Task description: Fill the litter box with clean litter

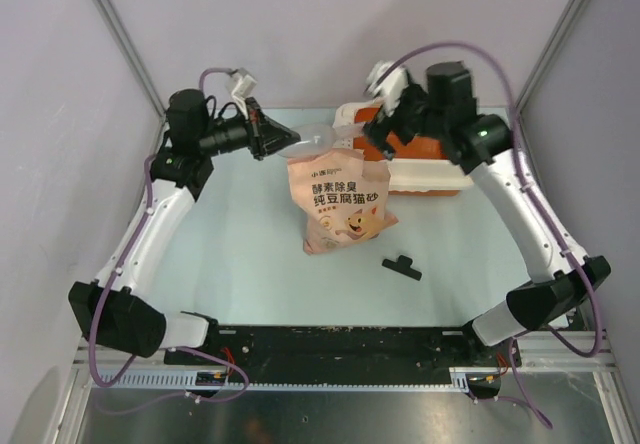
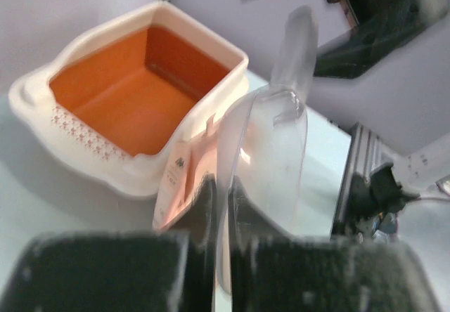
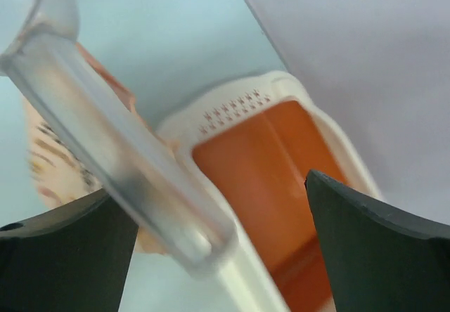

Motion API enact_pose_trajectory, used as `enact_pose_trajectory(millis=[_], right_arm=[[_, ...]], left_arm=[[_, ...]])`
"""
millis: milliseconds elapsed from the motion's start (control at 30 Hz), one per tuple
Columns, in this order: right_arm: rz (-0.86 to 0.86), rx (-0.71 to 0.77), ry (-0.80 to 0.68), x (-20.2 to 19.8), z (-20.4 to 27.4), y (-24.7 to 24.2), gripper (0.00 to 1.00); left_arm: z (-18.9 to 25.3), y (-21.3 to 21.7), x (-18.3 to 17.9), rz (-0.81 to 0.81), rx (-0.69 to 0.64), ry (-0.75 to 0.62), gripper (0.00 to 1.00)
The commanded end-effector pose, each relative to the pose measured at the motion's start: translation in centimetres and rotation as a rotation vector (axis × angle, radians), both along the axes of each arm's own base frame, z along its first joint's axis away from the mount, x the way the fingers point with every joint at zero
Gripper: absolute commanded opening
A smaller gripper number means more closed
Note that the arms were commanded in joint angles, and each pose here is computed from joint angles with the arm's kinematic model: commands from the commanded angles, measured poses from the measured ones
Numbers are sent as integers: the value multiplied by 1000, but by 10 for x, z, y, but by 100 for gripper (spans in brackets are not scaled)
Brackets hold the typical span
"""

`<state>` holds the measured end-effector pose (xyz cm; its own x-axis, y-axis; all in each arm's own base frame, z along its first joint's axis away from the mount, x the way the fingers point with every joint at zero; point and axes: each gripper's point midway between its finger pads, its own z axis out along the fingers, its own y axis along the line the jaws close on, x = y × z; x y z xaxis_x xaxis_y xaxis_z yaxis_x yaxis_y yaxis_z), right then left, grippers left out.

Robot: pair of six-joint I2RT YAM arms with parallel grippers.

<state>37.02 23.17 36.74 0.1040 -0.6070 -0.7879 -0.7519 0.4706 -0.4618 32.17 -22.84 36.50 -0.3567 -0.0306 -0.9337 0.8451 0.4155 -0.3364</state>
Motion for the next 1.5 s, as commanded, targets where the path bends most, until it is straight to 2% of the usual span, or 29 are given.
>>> enact_pose_trajectory(millis=[0, 33, 67, 100, 133, 267, 400, 600, 633, 733, 833, 900, 1033, 1167, 1467], right_arm=[[76, 565, 292, -23, 82, -4, 100], [31, 639, 361, -14, 83, -23, 100], [18, 777, 479, -12, 93, -24, 99], [92, 835, 644, -22, 79, -20, 98], [117, 875, 666, -22, 84, -23, 98], [222, 891, 669, -31, 94, -15, 99], [271, 916, 734, -35, 101, -4, 99], [320, 907, 740, -42, 104, 12, 97], [310, 887, 719, -40, 99, 11, 94], [187, 910, 673, -17, 86, -8, 93], [184, 911, 675, -14, 78, -18, 92], [223, 904, 660, -26, 82, -16, 93], [289, 899, 552, -41, 115, 0, 96], [250, 941, 523, -25, 133, 18, 98], [352, 949, 510, -36, 158, 52, 91]], left_arm=[[57, 11, -25, -54, -204, -177, 0], [58, 11, -25, -43, -213, -182, 0], [58, 11, -25, -42, -216, -184, 0], [63, 10, -27, -48, -238, -181, 0], [62, 10, -25, -43, -246, -172, 0], [54, 10, -17, -15, -268, -134, 0], [54, 3, -13, -22, -266, -142, 0], [70, 0, 8, 16, -294, -146, 0], [83, -1, 10, 7, -303, -174, 0], [130, -1, 7, -15, -343, -272, 0], [161, 7, 7, 12, -380, -327, 0], [160, 11, 15, 33, -380, -324, 0], [127, 9, 34, 70, -373, -228, 0], [115, -7, 28, 26, -376, -206, 0], [112, -14, 25, 12, -381, -195, 0]])
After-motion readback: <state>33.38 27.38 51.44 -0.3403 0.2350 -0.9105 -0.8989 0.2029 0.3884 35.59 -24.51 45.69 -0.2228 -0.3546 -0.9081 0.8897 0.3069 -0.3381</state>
